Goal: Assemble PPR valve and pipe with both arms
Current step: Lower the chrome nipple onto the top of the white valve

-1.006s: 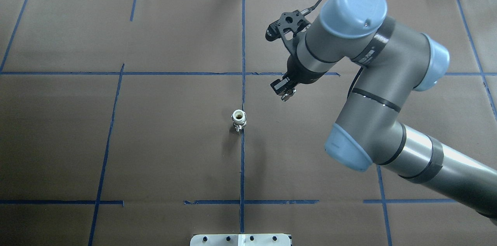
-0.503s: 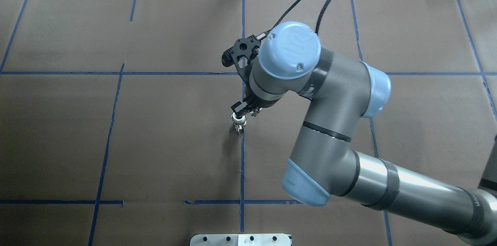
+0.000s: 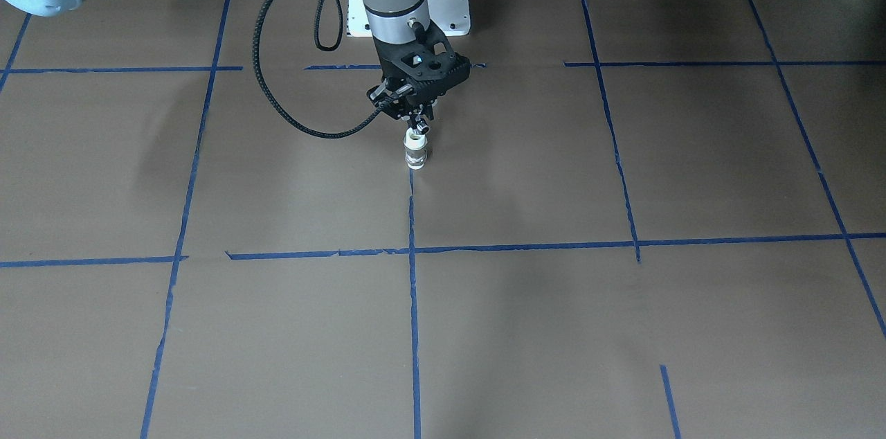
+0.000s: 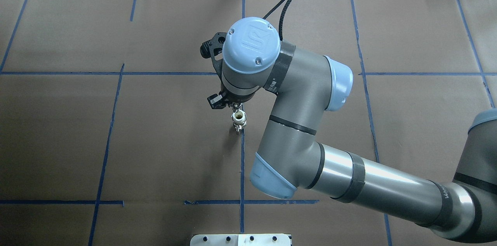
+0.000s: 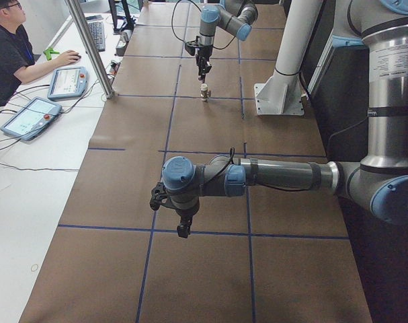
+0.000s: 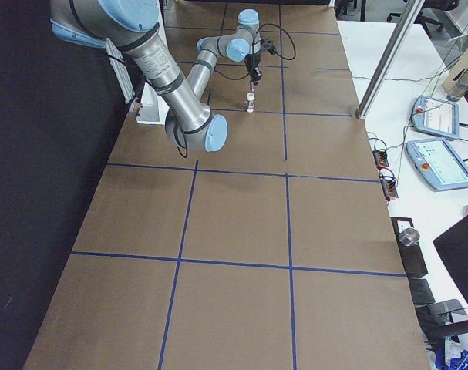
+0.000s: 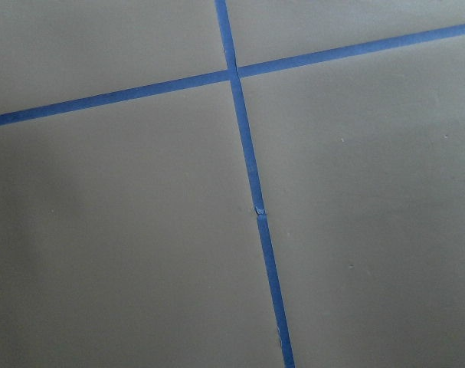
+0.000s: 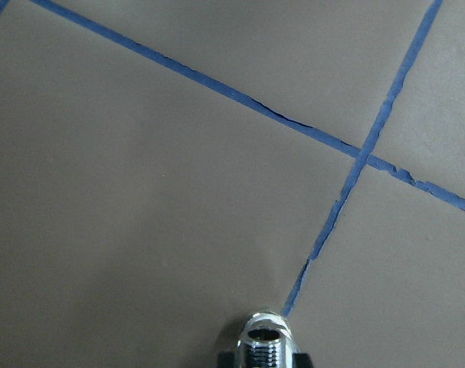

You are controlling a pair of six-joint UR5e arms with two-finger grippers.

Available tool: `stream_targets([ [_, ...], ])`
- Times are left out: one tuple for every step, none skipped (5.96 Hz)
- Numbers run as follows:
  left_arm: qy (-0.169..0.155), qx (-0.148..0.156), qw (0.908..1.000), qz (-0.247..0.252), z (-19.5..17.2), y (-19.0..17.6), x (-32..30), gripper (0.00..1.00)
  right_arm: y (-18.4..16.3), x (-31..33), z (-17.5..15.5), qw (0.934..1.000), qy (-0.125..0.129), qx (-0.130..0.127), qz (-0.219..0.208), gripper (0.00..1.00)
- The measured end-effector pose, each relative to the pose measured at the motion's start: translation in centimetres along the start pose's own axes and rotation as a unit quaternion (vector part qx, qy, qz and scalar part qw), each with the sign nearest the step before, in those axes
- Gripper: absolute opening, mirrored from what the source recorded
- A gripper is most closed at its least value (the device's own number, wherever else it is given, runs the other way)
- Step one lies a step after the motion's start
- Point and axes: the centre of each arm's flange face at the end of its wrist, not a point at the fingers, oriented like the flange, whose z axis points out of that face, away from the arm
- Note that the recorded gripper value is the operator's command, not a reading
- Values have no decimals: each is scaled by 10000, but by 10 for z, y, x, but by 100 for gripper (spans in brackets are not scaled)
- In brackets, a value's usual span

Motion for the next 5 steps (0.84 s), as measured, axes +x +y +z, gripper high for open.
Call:
stream_targets([
  [0, 1, 10000, 1, 0, 0, 0, 100, -2, -3, -1, 9986, 37, -71, 532, 0],
  [0, -1, 10000, -2, 0, 0, 0, 100, 0, -4, -6, 9933, 47, -114, 1150, 0],
  [0, -3, 10000, -4, 1, 0, -1, 100, 1, -3, -6, 9885, 63, -129, 1504, 0],
  [1, -6, 10000, -7, 1, 0, -1, 100, 3, 0, -2, 9865, 106, -146, 1630, 0],
  [1, -7, 10000, -8, 1, 0, -1, 100, 5, 3, 2, 9858, 147, -163, 1663, 0],
])
